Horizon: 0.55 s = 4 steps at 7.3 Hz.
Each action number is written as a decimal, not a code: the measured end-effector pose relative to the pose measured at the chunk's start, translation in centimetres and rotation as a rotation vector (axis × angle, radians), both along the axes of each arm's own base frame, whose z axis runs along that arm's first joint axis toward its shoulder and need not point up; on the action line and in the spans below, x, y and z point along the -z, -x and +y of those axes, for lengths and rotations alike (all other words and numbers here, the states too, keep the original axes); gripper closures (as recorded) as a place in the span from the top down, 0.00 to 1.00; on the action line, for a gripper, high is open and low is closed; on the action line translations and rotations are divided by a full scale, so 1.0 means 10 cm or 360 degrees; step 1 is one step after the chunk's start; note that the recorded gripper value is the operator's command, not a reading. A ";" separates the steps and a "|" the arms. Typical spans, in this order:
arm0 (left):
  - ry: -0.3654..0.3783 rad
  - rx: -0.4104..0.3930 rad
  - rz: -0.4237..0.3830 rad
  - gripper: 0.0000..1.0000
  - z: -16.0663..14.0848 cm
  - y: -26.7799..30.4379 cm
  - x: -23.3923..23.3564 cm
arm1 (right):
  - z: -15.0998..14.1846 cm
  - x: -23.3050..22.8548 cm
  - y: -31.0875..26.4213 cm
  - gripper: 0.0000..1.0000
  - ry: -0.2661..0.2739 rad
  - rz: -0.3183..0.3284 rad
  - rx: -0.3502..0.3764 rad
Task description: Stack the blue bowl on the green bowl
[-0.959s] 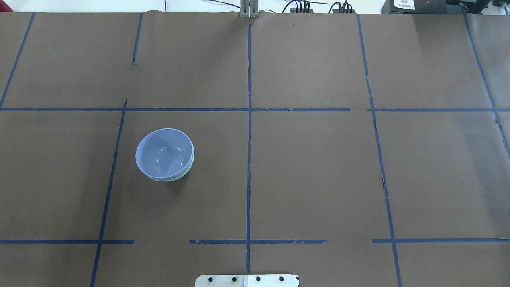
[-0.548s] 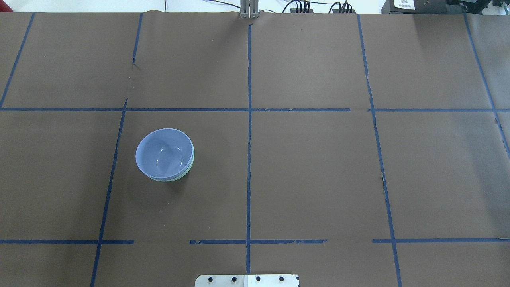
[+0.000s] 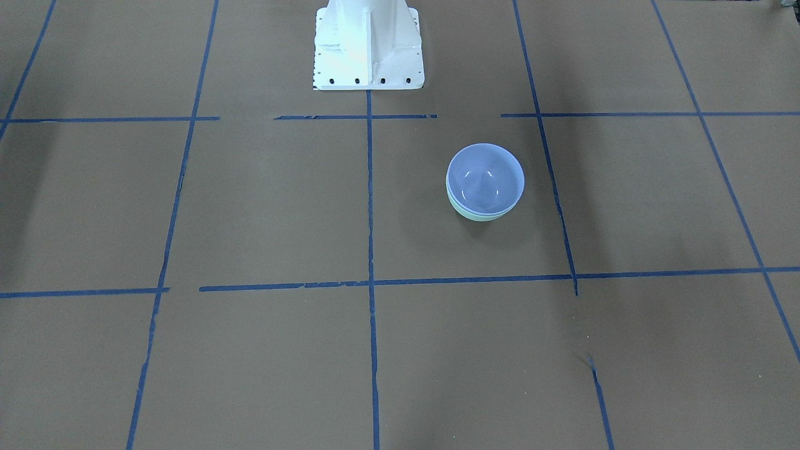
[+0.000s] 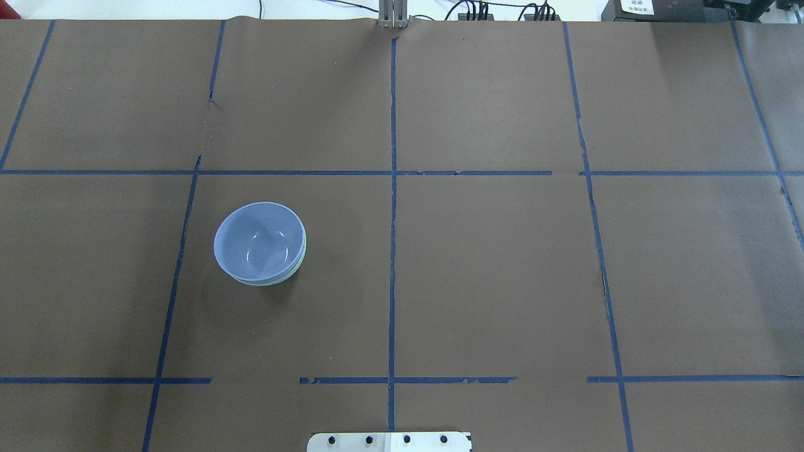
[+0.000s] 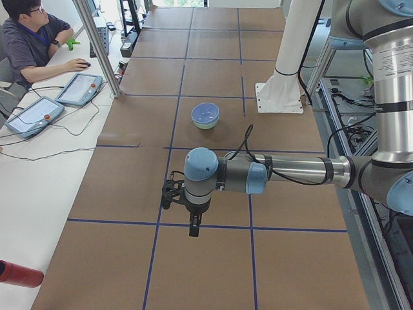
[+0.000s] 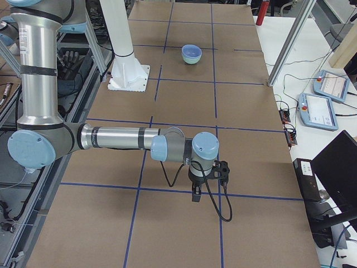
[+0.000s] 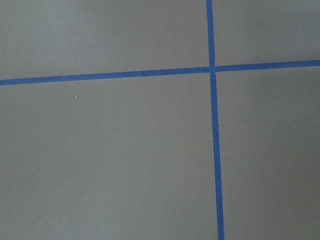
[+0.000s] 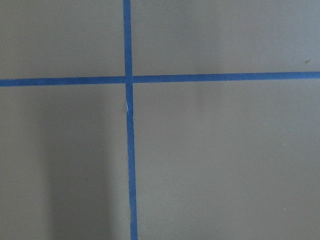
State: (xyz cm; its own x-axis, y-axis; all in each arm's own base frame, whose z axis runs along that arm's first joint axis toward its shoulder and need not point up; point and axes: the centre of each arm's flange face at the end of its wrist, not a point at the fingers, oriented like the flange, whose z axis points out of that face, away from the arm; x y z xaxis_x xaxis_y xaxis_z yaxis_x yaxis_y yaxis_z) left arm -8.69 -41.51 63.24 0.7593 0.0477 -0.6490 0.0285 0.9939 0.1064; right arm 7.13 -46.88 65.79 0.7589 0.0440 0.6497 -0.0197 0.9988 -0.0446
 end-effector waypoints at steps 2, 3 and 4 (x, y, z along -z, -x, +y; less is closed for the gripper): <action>-0.0007 0.0000 0.0000 1.00 0.00 0.00 0.01 | 0.00 0.00 0.00 1.00 0.0000 0.0000 0.0000; -0.0011 0.0000 0.0000 1.00 0.00 0.00 0.02 | 0.00 0.00 0.00 1.00 0.0000 0.0000 0.0000; -0.0015 -0.0001 0.0000 1.00 -0.01 0.00 0.02 | 0.00 0.00 0.00 1.00 0.0000 0.0000 0.0000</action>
State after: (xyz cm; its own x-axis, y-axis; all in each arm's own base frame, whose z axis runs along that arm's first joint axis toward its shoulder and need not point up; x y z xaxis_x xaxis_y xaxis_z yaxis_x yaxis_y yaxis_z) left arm -8.68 -41.57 63.03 0.7594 0.0540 -0.6484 0.0282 0.9929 0.1157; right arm 7.14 -46.88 65.79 0.7589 0.0439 0.6497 -0.0197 0.9988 -0.0444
